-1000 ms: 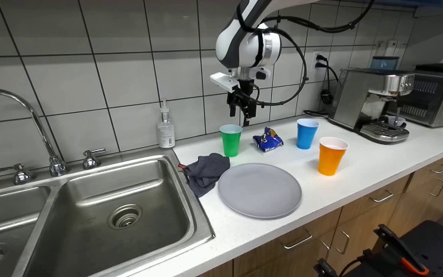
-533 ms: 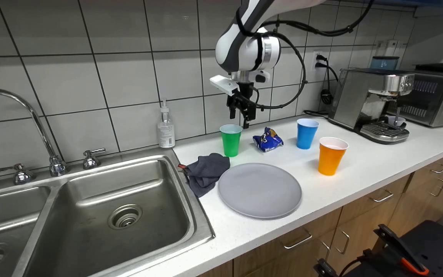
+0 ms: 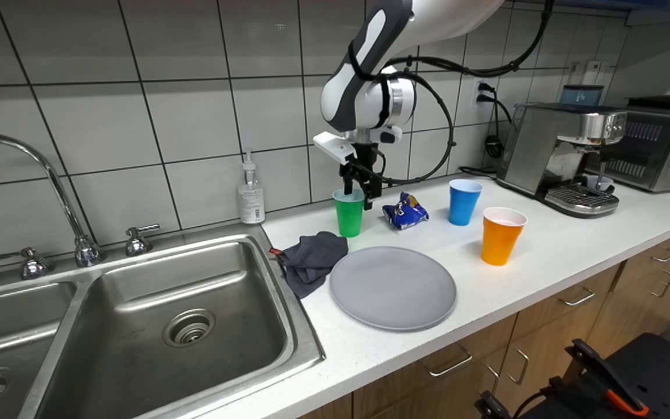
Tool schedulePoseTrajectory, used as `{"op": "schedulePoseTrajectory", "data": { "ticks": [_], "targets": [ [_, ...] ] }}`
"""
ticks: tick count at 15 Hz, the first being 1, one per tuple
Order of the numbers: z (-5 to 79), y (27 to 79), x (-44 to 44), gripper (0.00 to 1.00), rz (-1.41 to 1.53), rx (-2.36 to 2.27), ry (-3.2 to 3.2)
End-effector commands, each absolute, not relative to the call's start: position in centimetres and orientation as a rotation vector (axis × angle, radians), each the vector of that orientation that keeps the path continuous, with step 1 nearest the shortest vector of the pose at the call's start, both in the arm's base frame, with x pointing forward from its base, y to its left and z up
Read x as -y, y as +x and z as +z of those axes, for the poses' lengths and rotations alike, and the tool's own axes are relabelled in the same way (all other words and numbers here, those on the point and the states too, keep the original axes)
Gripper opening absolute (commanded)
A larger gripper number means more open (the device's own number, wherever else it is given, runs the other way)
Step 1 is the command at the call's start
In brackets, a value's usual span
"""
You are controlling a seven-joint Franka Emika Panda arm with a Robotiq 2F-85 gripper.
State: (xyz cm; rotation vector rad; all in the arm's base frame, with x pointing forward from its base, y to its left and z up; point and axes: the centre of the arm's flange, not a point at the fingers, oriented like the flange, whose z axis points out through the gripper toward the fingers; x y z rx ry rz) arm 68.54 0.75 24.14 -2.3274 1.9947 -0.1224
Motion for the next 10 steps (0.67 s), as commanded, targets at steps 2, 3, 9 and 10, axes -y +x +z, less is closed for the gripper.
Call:
{"op": "schedulePoseTrajectory", "data": {
  "ticks": [2, 3, 9, 10],
  "targets": [
    [23.24, 69.93, -1.51, 1.0, -0.152, -2.026, -2.314],
    [23.15, 69.93, -1.53, 1.0, -0.149, -2.026, -2.315],
    [22.85, 70.22, -1.42, 0.42, -0.155, -2.028, -2.313],
    [22.81, 70.24, -1.4, 0.35, -0.156, -2.034, -2.311]
  ]
}}
